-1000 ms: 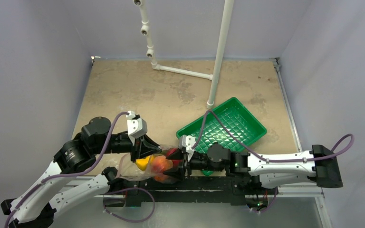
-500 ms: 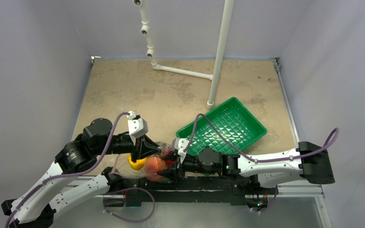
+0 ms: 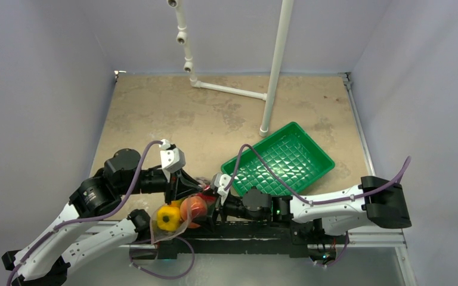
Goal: Place the food in the zip-top bag and seal the zipper
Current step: Adjust the zipper food storage bag at the center of the board.
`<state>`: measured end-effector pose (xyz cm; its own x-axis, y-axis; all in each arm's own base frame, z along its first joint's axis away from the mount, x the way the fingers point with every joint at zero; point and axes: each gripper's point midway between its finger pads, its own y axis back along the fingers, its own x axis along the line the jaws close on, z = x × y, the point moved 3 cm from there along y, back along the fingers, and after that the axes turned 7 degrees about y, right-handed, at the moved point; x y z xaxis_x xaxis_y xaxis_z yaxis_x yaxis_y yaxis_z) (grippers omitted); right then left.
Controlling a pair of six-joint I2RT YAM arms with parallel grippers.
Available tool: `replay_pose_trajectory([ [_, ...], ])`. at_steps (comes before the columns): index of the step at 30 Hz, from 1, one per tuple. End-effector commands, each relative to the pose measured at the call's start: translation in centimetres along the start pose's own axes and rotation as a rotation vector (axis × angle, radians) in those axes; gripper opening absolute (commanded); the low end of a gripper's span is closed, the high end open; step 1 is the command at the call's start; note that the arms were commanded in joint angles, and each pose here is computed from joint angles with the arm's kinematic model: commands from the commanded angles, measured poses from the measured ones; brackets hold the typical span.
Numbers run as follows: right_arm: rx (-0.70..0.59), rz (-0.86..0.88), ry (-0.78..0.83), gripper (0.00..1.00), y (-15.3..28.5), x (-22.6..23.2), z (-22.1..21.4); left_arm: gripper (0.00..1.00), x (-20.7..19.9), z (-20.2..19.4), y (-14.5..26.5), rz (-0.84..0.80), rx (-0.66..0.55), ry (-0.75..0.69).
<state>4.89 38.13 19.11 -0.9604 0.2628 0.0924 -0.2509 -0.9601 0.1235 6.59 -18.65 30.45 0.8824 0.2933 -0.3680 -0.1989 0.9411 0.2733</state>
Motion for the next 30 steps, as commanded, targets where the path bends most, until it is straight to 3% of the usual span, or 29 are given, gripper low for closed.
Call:
replay_pose_trajectory([
  [1, -0.095, -0.034, -0.037, 0.99, -0.7, -0.1, 2.8, 0.00, -0.9, 1.1, -0.1, -0.058, -0.056, -0.015],
  [15, -0.109, -0.003, -0.016, 0.97, -3.2, 0.7, 2.4, 0.00, -1.1, 1.2, -0.3, -0.073, -0.056, -0.021],
  [18, -0.107, -0.021, -0.013, 0.83, -3.5, 0.5, 2.4, 0.00, -1.1, 1.3, -0.3, -0.075, -0.055, -0.020],
  [27, -0.137, -0.052, -0.008, 0.18, -3.2, 0.0, 3.3, 0.00, -1.2, 1.3, -0.3, -0.079, -0.048, -0.012],
  [30, -0.158, -0.076, -0.015, 0.11, -2.6, -0.4, 3.8, 0.00, -1.2, 1.3, -0.2, -0.077, -0.049, -0.010],
])
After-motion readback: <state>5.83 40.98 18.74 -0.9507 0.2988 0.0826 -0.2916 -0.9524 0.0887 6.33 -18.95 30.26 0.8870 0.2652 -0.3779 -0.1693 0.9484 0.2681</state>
